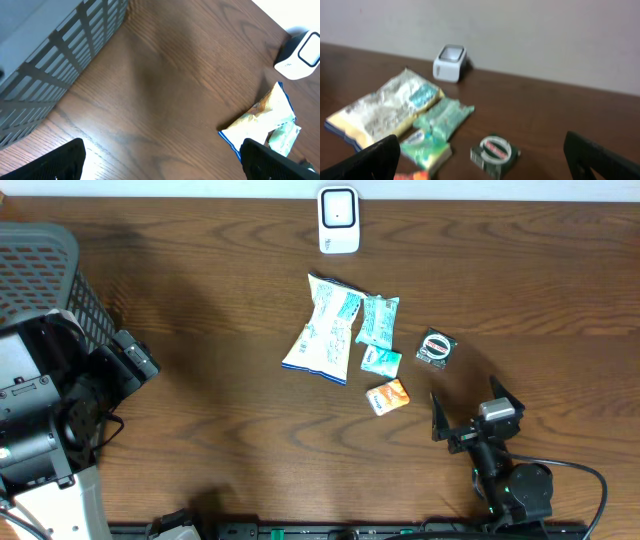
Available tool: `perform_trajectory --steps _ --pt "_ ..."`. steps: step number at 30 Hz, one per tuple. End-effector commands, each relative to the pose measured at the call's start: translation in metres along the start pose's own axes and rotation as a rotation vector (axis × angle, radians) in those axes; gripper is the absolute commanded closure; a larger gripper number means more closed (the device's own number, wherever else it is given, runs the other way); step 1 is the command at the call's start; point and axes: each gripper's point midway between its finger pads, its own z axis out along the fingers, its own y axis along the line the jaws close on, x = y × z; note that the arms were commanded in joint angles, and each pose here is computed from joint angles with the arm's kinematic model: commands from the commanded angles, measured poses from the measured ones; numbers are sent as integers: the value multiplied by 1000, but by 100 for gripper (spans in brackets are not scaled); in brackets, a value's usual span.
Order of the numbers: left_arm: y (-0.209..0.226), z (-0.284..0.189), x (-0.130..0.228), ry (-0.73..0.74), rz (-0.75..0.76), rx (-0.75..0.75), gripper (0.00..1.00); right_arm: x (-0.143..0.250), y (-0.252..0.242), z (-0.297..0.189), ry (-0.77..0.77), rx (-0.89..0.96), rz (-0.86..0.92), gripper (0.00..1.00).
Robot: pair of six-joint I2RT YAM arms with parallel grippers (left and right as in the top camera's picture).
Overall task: Scan the item barcode
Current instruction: 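Move the right gripper forward to the white snack bag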
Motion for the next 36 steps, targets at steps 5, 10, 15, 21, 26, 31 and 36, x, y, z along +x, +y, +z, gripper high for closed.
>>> perform_trajectory --steps 5,10,15,21,26,31,36 --pt "-2 -3 -3 -8 -4 12 2 -55 76 -25 -153 -499 323 1" --pt "-2 -3 -3 -8 -4 12 2 -98 67 -36 -354 -474 268 1" --pt "-2 -3 -3 -8 -4 12 2 -171 58 -85 -741 -458 162 1" --pt "-2 -3 -3 -8 -4 12 3 -237 35 -126 -961 -328 142 1" --pt "-2 -3 -3 -8 -4 12 2 -274 52 -98 -772 -344 -89 1" --pt "-2 -3 -3 -8 -4 12 3 -244 64 -15 -326 -431 -213 1" --pt "-2 -3 -3 -8 -4 12 2 -189 71 59 131 -562 -93 1"
